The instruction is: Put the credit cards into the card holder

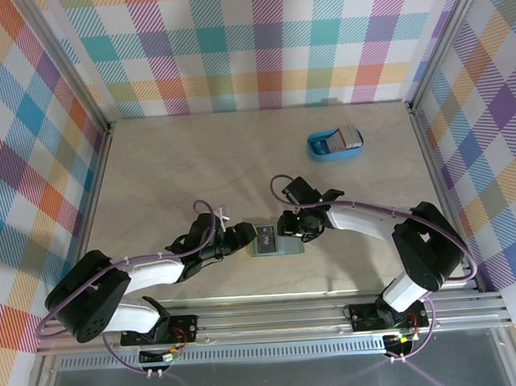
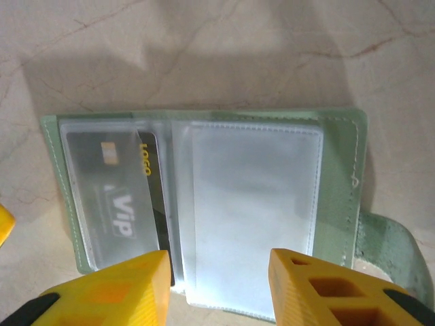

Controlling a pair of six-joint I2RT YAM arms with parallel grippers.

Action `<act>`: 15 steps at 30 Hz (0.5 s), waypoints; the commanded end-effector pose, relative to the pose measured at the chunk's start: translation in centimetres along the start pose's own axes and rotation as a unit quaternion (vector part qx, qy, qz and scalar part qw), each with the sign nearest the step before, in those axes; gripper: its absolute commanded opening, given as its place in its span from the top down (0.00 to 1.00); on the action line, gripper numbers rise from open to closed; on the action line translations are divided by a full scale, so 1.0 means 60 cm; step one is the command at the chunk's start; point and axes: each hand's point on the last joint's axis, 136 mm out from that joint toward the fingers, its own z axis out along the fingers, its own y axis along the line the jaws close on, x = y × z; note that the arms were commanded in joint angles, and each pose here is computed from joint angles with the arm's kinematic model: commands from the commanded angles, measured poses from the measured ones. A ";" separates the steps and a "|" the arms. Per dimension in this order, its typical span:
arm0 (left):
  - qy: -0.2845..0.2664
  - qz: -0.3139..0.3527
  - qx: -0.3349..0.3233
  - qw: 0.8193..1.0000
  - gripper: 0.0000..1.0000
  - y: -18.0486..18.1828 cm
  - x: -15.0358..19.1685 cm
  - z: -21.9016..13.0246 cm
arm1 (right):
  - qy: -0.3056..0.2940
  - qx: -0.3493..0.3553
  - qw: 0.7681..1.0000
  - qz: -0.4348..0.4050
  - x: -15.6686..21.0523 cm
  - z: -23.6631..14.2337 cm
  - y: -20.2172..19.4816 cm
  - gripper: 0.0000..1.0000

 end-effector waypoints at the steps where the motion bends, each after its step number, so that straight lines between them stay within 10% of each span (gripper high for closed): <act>1: 0.025 0.034 -0.032 0.999 0.42 0.012 0.011 -0.003 | 0.003 0.018 1.000 -0.011 -0.009 0.002 0.000 0.55; 15: 0.033 0.058 -0.024 0.998 0.41 0.011 0.016 0.001 | 0.009 0.087 0.996 -0.007 -0.022 0.026 -0.031 0.48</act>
